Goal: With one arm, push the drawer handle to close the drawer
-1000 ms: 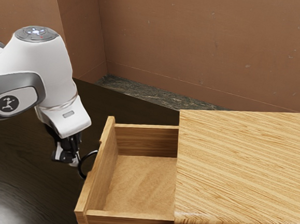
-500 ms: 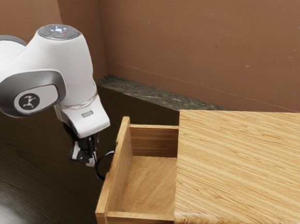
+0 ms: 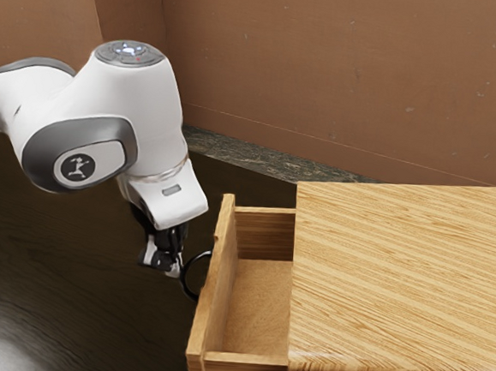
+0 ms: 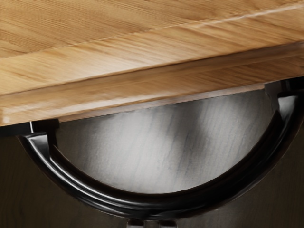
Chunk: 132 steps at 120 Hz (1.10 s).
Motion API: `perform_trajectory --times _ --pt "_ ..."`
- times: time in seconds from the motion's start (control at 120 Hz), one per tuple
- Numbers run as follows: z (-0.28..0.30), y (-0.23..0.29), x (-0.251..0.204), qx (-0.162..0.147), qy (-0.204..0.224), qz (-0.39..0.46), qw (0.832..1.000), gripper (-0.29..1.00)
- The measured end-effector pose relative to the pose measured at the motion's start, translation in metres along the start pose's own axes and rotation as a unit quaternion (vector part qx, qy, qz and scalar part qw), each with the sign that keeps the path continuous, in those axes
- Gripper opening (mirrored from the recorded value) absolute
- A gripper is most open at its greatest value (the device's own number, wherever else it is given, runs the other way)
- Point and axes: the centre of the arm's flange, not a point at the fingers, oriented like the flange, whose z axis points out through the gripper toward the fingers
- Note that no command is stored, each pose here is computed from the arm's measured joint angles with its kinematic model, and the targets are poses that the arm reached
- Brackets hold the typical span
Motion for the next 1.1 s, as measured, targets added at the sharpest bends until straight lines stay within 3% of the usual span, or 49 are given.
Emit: perform_trajectory --times 1.1 --pt "-0.006 -0.011 0.055 0.000 0.012 0.032 0.999 -0.05"
